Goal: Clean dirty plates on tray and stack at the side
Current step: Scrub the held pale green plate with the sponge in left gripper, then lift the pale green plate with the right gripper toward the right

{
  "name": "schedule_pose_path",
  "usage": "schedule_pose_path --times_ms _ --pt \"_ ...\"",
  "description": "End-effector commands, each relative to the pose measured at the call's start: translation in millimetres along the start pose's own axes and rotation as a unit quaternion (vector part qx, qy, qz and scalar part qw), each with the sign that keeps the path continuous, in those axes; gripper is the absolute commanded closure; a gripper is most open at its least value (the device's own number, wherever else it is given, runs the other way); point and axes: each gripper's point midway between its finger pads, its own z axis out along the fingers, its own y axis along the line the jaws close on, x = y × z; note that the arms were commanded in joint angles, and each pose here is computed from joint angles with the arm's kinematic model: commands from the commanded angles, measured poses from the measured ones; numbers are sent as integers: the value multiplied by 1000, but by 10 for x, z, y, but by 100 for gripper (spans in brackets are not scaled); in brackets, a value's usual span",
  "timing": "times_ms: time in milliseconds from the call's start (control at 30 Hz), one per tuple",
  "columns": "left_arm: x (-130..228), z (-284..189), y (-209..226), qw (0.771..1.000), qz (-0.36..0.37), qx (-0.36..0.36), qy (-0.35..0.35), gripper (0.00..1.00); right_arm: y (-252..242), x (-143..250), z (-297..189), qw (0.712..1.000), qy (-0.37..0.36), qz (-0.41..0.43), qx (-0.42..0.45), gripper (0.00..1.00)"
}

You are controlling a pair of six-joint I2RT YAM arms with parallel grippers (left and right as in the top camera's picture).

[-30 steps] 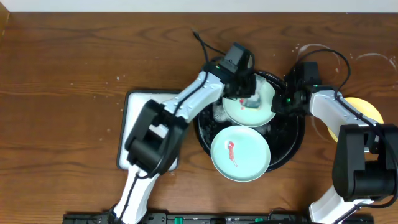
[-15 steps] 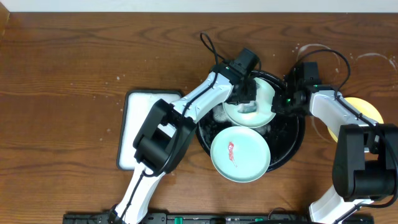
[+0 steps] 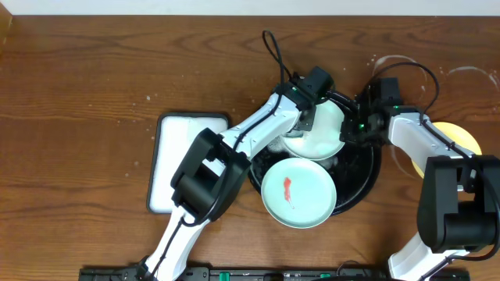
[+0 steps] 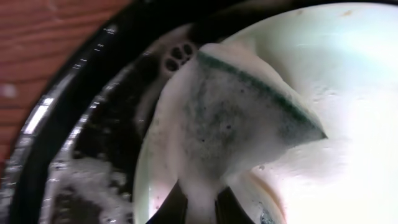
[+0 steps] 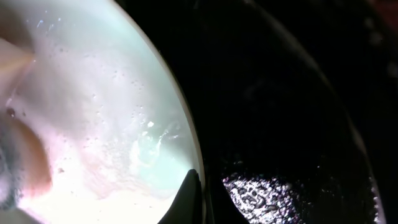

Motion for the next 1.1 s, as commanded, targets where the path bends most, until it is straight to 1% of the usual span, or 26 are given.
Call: schedule_pose_path --times_ms 0,200,333,467,600,733,833,900,967,1067 --pt "-88 196 679 989 18 -148 -9 93 -87 62 33 1000 13 -6 20 99" --pt "-285 -73 622 990 14 -142 -22 92 -91 76 33 1000 16 -5 21 99" --pt "-352 -293 647 990 11 -142 -23 92 -91 76 33 1000 16 -5 21 99" --pt "-334 -529 742 989 -9 -144 -19 92 -90 73 33 1000 15 -5 21 99" --pt "-234 -755 850 992 -29 -124 9 92 -87 60 33 1000 12 -6 20 99" --pt "-101 -1065 1105 992 -58 -100 48 92 -73 12 33 999 3 -32 18 99" --pt "29 -1339 1422 988 -91 -93 78 92 -70 2 32 999 1 -34 17 99" --pt "109 -1484 1686 984 -111 -104 94 92 -66 -9 31 999 -1 -34 16 99" --pt "237 -1594 1989 976 -140 -118 120 92 -40 -60 -16 998 -7 -53 15 99" --pt "391 -1600 2174 967 -171 -106 158 92 -6 -157 -192 997 -17 -63 32 99"
